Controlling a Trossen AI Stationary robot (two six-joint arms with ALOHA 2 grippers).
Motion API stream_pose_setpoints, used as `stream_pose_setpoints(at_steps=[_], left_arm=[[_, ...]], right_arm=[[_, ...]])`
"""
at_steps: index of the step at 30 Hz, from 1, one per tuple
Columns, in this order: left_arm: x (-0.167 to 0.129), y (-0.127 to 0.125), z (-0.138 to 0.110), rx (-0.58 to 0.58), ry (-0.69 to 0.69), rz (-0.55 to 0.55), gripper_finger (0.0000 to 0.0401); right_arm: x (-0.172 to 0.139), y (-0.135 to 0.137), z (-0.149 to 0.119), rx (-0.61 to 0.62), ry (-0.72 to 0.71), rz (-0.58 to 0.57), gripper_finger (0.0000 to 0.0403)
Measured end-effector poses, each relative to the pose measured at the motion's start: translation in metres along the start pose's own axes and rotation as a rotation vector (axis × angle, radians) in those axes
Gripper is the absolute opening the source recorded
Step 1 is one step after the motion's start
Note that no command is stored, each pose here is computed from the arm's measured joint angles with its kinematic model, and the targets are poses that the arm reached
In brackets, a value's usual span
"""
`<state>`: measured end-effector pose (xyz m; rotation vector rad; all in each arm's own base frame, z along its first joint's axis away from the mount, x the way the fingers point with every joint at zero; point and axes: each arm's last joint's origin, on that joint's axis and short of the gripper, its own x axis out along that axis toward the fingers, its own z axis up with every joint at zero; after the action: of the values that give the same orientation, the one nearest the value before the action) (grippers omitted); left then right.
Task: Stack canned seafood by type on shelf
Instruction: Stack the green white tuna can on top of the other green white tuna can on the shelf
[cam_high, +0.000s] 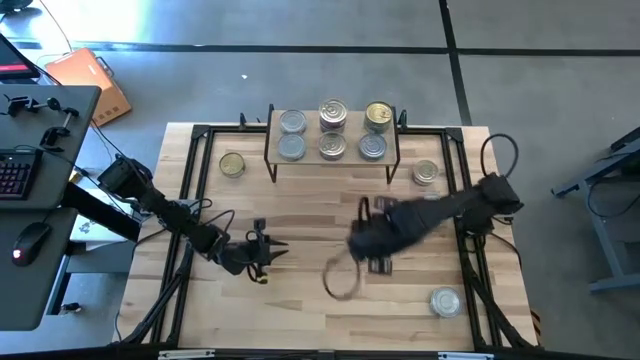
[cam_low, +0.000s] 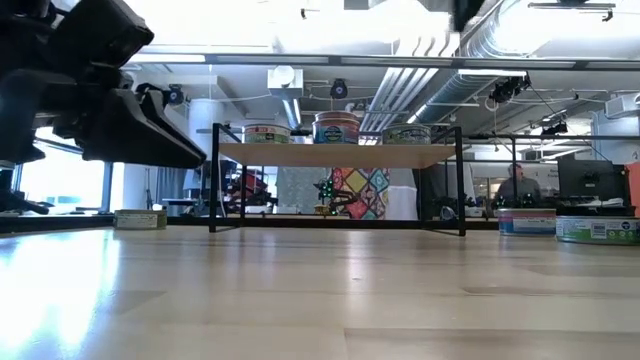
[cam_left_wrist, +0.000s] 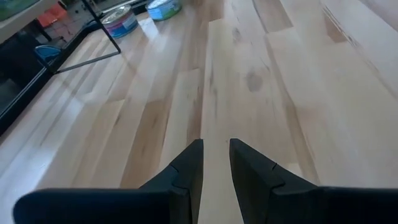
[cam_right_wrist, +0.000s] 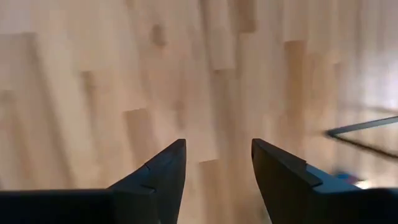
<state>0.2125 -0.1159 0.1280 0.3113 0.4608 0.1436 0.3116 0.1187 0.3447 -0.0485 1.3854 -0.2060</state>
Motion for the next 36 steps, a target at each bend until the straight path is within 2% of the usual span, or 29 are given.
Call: stream_pose_setpoints(at_steps=[4, 8, 11, 14, 18, 22, 25, 27, 31, 36], left_arm=[[0.003, 0.004, 0.002, -0.027, -0.010, 0.016, 0.0069], [0.006, 0.008, 0.005, -0.061, -0.029, 0.035, 0.0069], [0.009, 0.013, 0.008, -0.075, -0.048, 0.053, 0.0069], [0.012, 0.018, 0.011, -0.098, -0.070, 0.074, 0.0069], [0.016, 0.025, 0.015, -0.145, -0.107, 0.062, 0.0069], [0.020, 0.029, 0.020, -0.169, -0.144, 0.007, 0.0069], [0.021, 0.031, 0.022, -0.183, -0.162, -0.017, 0.0069], [0.021, 0.031, 0.021, -0.182, -0.159, -0.018, 0.0069], [0.021, 0.031, 0.021, -0.198, -0.159, -0.020, 0.0069], [0.021, 0.031, 0.022, -0.238, -0.160, -0.023, 0.0069]], right_arm=[[-0.007, 0.024, -0.048, 0.106, 0.018, -0.007, 0.0169], [0.000, 0.042, -0.099, 0.258, 0.015, 0.004, 0.0169], [0.012, 0.055, -0.129, 0.349, 0.025, 0.069, 0.0169], [0.039, 0.070, -0.151, 0.377, 0.113, 0.129, 0.0163], [0.078, 0.085, -0.164, 0.383, 0.225, 0.230, 0.0127], [0.106, 0.088, -0.171, 0.385, 0.254, 0.291, 0.0064], [0.119, 0.085, -0.181, 0.389, 0.343, 0.290, 0.0015], [0.124, 0.085, -0.188, 0.386, 0.391, 0.281, 0.0007], [0.131, 0.083, -0.199, 0.394, 0.452, 0.256, 0.0016], [0.138, 0.083, -0.203, 0.370, 0.491, 0.295, 0.0002]])
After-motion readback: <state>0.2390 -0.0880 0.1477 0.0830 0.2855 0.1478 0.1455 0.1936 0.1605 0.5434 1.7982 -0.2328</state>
